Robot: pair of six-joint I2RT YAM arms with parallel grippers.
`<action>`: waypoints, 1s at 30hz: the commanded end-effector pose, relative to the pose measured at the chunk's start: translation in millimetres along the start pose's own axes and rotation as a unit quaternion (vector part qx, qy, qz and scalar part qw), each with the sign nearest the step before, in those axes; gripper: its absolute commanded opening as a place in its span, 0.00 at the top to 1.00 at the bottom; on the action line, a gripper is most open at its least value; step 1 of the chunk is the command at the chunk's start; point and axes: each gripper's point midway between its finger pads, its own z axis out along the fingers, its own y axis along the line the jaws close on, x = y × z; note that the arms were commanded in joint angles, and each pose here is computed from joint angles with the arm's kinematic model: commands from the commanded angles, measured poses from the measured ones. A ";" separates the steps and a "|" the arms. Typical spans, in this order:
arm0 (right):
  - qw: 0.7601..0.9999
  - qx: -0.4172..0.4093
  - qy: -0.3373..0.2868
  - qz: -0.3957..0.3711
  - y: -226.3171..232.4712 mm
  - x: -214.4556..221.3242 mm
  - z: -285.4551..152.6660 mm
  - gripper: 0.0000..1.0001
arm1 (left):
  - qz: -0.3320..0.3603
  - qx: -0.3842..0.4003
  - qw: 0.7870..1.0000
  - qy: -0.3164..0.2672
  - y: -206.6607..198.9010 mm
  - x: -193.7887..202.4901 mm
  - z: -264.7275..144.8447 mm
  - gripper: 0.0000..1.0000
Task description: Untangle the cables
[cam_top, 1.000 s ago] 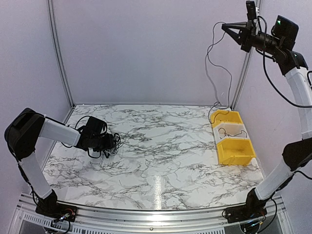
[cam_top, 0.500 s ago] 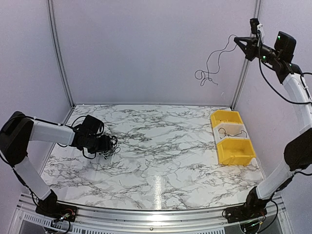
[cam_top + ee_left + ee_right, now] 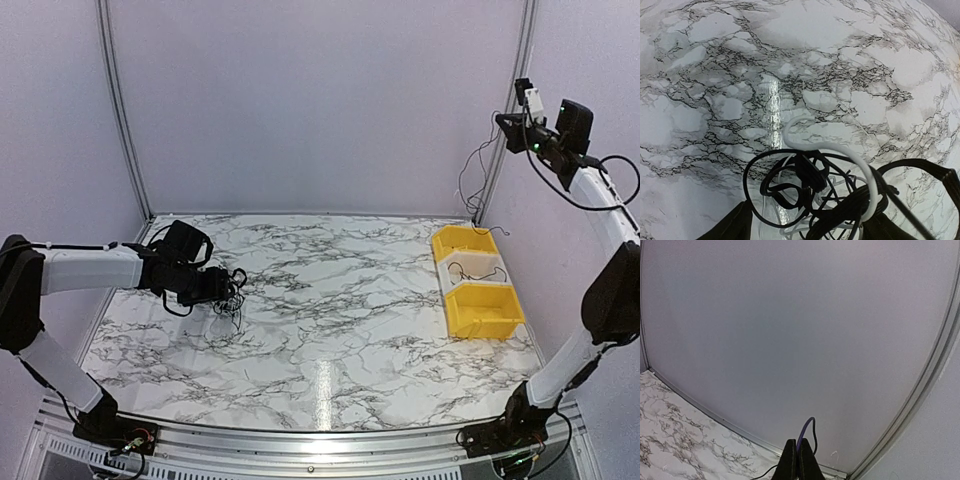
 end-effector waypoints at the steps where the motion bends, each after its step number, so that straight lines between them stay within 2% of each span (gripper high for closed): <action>1: 0.998 0.051 0.023 0.009 -38.9 36.2 2.4 1.00 | 0.010 0.003 1.000 0.013 -2.1 5.1 -4.7 0.25; 6: 0.996 0.067 0.051 0.034 -62.7 70.4 1.5 1.00 | 0.011 0.000 1.000 0.013 -0.8 5.8 -4.1 0.25; 15: 0.994 0.060 0.078 0.041 -64.8 99.0 10.0 1.00 | 0.010 -0.002 1.000 0.019 0.8 9.7 -1.9 0.25; 22: 0.986 0.054 0.148 0.053 -56.1 170.5 10.0 1.00 | 0.020 0.008 1.000 0.013 -3.8 6.0 -7.8 0.25; 30: 0.972 0.045 0.217 0.077 -42.3 232.4 1.7 1.00 | 0.041 0.013 0.999 0.006 -12.1 -7.6 -14.1 0.25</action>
